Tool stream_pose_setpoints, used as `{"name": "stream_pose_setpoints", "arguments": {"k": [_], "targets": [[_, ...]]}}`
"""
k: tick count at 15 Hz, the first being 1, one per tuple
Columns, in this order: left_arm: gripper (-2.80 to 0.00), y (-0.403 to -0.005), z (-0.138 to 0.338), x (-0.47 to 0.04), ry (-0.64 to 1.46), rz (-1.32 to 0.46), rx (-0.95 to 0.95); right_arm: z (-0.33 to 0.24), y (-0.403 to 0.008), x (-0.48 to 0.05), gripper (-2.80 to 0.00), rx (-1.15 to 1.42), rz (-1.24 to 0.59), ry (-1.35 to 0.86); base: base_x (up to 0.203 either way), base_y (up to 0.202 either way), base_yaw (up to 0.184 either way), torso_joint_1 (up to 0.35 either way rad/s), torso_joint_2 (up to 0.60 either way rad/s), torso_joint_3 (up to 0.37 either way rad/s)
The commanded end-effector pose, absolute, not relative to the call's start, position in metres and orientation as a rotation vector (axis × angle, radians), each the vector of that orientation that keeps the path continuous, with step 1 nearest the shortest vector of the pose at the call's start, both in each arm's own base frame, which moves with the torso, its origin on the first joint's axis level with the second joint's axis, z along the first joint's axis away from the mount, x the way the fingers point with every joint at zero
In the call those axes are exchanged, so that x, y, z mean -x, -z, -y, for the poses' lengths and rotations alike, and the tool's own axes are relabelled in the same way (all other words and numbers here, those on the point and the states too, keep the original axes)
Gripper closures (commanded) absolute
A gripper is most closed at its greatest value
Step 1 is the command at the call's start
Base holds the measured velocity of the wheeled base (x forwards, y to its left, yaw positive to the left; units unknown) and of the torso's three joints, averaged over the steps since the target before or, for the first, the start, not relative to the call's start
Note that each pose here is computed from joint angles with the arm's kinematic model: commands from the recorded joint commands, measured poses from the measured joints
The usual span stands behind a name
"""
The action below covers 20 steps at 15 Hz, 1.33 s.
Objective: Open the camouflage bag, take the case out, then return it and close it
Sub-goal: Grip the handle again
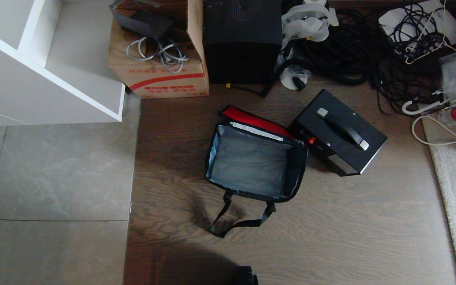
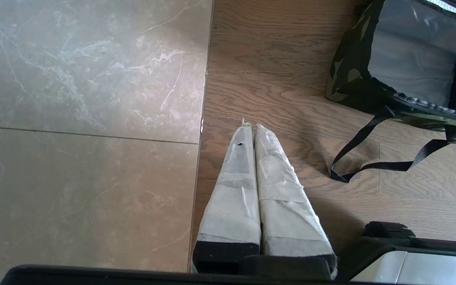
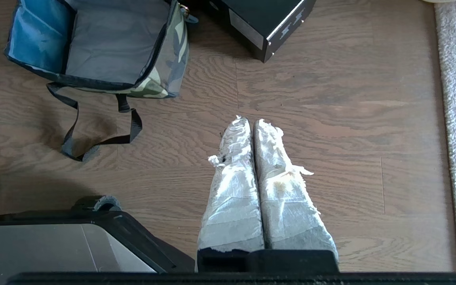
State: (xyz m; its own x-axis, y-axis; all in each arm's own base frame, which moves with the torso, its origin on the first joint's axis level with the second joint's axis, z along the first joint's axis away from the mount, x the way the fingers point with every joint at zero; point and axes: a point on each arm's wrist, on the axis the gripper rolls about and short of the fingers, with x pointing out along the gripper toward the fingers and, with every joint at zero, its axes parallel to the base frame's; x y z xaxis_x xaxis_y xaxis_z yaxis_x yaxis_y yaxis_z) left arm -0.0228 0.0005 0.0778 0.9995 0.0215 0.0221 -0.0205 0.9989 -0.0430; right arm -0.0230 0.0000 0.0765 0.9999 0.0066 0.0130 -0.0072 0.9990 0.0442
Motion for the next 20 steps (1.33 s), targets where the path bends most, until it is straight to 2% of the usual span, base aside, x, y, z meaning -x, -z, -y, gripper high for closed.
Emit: {"name": "stream_pose_setpoints", "arguments": {"k": [1, 20], "targets": [[0.0, -0.0753, -0.0005, 0.0221, -0.021, 0.014, 0.043, 0.0, -0.0763, 0.0227, 0.0, -0.044, 0.01, -0.008, 0.0, 0.0, 0.0, 0.0, 0.0, 0.0], [0.0, -0.0753, -0.0005, 0.0221, -0.021, 0.014, 0.043, 0.0, -0.0764, 0.0228, 0.0, -0.044, 0.01, -0.008, 0.0, 0.0, 0.0, 0.0, 0.0, 0.0]]}}
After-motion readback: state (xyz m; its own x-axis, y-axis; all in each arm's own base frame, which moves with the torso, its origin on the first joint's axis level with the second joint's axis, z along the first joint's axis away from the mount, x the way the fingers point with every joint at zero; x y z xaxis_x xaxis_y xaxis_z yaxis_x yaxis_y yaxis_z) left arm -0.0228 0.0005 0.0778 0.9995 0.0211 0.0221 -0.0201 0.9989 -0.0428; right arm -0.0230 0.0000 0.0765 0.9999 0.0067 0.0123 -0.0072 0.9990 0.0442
